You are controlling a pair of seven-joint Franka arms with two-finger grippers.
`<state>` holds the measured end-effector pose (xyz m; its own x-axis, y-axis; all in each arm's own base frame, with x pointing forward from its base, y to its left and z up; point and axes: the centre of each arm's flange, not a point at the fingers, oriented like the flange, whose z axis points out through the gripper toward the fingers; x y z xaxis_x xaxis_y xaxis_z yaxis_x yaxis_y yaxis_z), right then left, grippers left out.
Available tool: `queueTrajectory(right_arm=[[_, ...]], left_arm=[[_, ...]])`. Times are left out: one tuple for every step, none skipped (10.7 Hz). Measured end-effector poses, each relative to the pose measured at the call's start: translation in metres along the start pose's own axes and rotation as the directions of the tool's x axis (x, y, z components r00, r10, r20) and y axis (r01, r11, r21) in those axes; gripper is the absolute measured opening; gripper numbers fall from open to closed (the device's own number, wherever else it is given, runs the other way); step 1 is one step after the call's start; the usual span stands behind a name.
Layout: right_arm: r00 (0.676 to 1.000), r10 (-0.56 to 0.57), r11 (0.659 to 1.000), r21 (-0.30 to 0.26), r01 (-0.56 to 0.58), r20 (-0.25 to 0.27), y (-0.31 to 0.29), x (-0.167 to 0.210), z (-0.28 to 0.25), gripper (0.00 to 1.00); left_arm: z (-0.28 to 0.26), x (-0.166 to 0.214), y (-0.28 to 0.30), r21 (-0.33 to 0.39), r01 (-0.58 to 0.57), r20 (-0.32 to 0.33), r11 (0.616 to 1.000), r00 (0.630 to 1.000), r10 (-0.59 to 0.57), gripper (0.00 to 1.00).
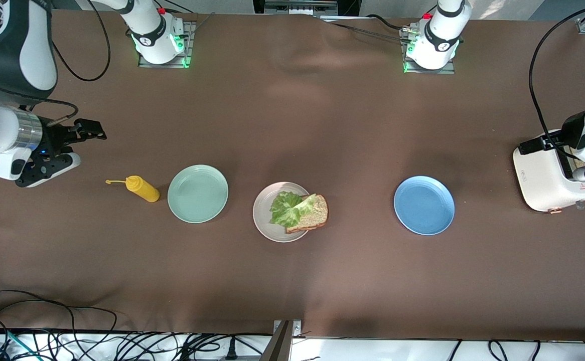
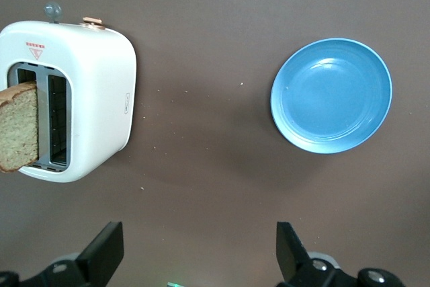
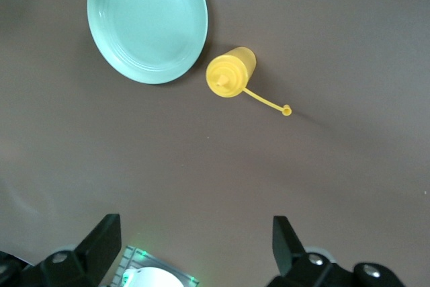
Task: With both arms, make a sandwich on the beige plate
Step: 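Lower the right gripper and grasp the yellow squeeze bottle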
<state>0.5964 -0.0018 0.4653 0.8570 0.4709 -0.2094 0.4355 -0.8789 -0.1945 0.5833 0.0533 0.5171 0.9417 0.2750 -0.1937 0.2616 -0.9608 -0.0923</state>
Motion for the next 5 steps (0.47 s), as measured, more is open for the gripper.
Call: queueTrajectory(right_arm=[[0.998,-0.062,0.998,0.002,0.062,-0.028,0.023,-0.009,0.017,1.00],[0.990,-0.128,0.992,-0.001,0.128,-0.055,0.046,-0.020,0.036,1.00],[0.980,-0.183,0.983,-0.004,0.184,-0.079,0.067,-0.032,0.052,1.00],[0.967,-0.228,0.973,0.007,0.230,-0.111,0.083,-0.042,0.067,1.00],[0.947,-0.277,0.958,0.030,0.286,-0.162,0.093,-0.049,0.080,1.00]], left_arm=[[-0.005,-0.003,0.004,-0.002,-0.002,-0.010,1.000,1.000,0.002,1.00],[-0.009,-0.004,0.006,-0.003,0.000,-0.016,1.000,1.000,0.000,1.00],[-0.009,-0.004,0.005,-0.004,0.010,-0.016,1.000,1.000,-0.010,1.00],[-0.008,-0.004,0.002,-0.005,0.018,-0.015,1.000,1.000,-0.018,1.00],[-0.008,-0.003,-0.001,-0.005,0.023,-0.014,1.000,1.000,-0.023,1.00]])
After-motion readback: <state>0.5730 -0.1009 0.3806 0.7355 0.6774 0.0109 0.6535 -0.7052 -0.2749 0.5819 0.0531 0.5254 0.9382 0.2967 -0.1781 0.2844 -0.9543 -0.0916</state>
